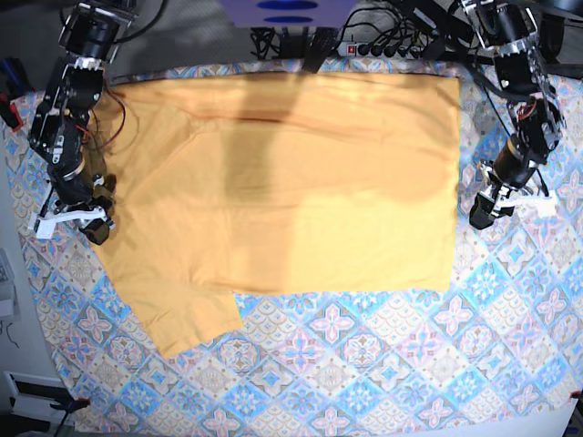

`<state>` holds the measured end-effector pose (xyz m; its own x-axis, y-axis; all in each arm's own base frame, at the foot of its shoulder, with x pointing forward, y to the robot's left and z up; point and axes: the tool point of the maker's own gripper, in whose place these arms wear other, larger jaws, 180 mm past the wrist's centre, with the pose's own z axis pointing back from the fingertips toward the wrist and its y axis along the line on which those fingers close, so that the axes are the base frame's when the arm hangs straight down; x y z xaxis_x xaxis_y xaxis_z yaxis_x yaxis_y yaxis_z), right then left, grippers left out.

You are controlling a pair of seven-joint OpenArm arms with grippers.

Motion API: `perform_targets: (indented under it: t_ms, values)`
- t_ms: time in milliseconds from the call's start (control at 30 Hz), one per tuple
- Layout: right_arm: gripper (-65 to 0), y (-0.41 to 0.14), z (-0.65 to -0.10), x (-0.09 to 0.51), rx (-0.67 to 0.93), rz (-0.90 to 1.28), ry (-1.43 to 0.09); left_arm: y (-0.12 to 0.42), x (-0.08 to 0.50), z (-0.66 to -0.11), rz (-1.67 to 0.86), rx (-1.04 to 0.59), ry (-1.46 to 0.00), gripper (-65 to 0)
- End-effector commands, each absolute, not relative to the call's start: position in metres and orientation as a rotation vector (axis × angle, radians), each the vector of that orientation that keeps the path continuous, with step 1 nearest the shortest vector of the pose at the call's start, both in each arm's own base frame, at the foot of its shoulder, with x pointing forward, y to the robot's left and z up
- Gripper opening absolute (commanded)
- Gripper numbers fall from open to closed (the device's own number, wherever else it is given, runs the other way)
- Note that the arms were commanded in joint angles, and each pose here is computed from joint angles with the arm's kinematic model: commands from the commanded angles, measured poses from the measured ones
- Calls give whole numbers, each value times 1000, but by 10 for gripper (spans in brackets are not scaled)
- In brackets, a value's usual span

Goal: Fold the T-shirt properly
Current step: 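Move both grippers along the shirt's sides toward the hem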

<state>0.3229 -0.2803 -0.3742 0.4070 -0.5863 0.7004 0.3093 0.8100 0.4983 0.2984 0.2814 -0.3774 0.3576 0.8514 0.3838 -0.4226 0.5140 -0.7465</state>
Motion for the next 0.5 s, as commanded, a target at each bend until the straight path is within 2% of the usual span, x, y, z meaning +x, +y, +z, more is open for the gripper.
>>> perform_targets:
  t_ms: [0,167,467]
  values:
    - [-500,-284,-361,336,315,-563,-1051,293,315,-361,864,-593,-901,-468]
    - [-500,-273,-380,351,349,-565,-997,299,351,-354,845,-602,-909,-463]
    - [-500,-261,-386,356,366,-544,-975,311,394,-370,839,-466,-879,-465]
